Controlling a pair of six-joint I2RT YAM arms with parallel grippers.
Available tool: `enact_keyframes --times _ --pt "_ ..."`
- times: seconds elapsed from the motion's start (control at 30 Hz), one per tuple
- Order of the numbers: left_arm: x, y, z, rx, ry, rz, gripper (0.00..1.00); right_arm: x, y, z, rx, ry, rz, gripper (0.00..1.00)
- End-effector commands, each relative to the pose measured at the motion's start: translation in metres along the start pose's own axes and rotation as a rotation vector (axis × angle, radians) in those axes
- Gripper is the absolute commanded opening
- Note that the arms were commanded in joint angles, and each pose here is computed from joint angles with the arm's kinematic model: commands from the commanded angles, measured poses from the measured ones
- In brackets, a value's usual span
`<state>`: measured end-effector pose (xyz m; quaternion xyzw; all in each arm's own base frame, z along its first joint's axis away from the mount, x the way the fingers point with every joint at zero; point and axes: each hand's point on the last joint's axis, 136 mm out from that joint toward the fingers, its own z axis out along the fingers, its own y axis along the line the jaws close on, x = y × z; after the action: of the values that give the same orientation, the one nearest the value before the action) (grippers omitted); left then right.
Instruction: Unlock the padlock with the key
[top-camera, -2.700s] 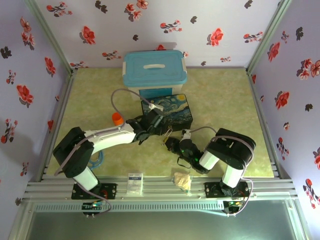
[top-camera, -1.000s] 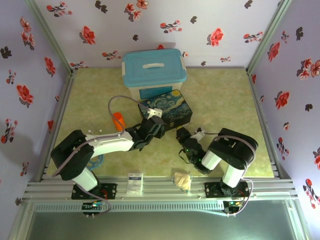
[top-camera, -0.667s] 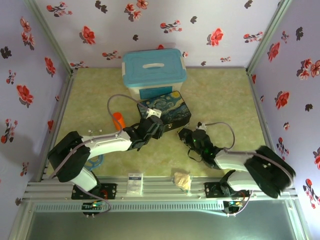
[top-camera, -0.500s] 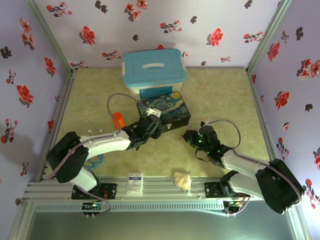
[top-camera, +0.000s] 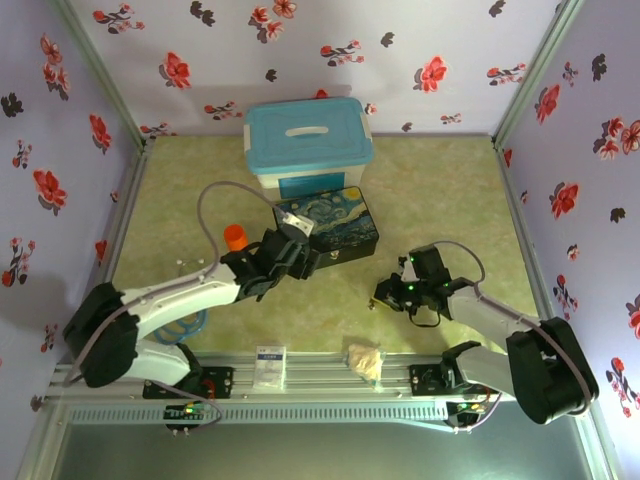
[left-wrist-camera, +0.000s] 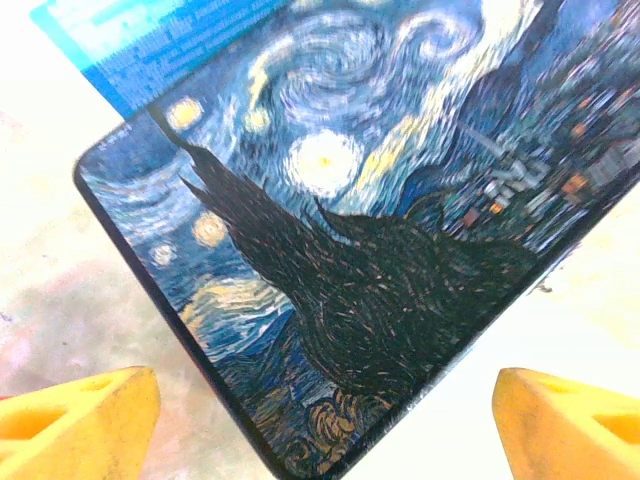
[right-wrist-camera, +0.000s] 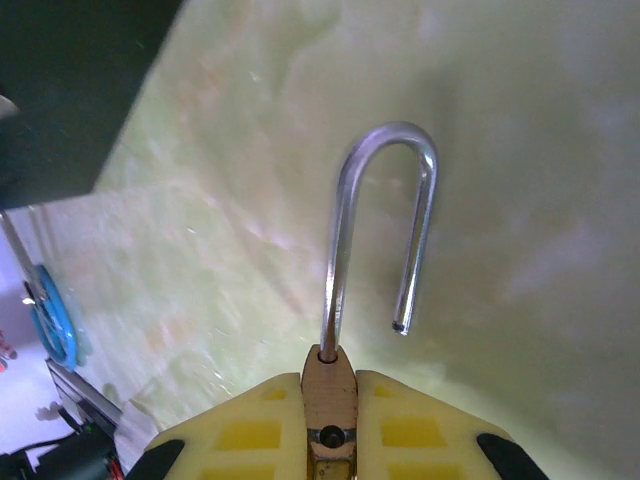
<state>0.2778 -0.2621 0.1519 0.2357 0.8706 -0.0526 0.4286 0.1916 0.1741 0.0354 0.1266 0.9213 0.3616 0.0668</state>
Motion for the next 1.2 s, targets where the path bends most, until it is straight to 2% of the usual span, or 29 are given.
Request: enact_keyframes --times 0.0,0.17,0.27,0.4,0.53,0.77,0.93,1.17 --pt "-0.003 -0.006 -0.016 0.058 -0.015 -0.052 0.87 0.011 -0.007 -0.001 0.027 0.057 -0.006 0.0" --pt "-0.003 -0.021 -0.025 0.162 -0.055 -0.15 0.87 0.01 -0.011 -0.001 0.017 0.043 0.003 0.0" --pt "0.003 -0.023 -0.024 0.175 -0.048 -0.176 0.86 0.002 0.003 -0.004 -0.051 -0.002 -0.01 0.0" --pt "0.01 -0.028 -0.02 0.194 -0.022 -0.185 0.77 -0.011 0.03 -0.012 -0.119 -0.034 -0.036 0.0" --pt "0.019 -0.04 -0.02 0.238 -0.016 -0.22 0.7 -0.014 0.029 -0.009 -0.117 -0.032 -0.038 0.01" --pt "0.031 -0.064 -0.023 0.323 -0.043 -0.267 0.66 -0.032 0.061 -0.008 -0.3 -0.114 -0.07 0.0" --pt "0.04 -0.069 -0.012 0.315 -0.014 -0.266 0.65 -0.033 0.065 0.002 -0.292 -0.103 -0.111 0.0" --pt "0.048 -0.075 -0.003 0.309 0.014 -0.263 0.65 -0.027 0.049 0.018 -0.265 -0.086 -0.11 0.0"
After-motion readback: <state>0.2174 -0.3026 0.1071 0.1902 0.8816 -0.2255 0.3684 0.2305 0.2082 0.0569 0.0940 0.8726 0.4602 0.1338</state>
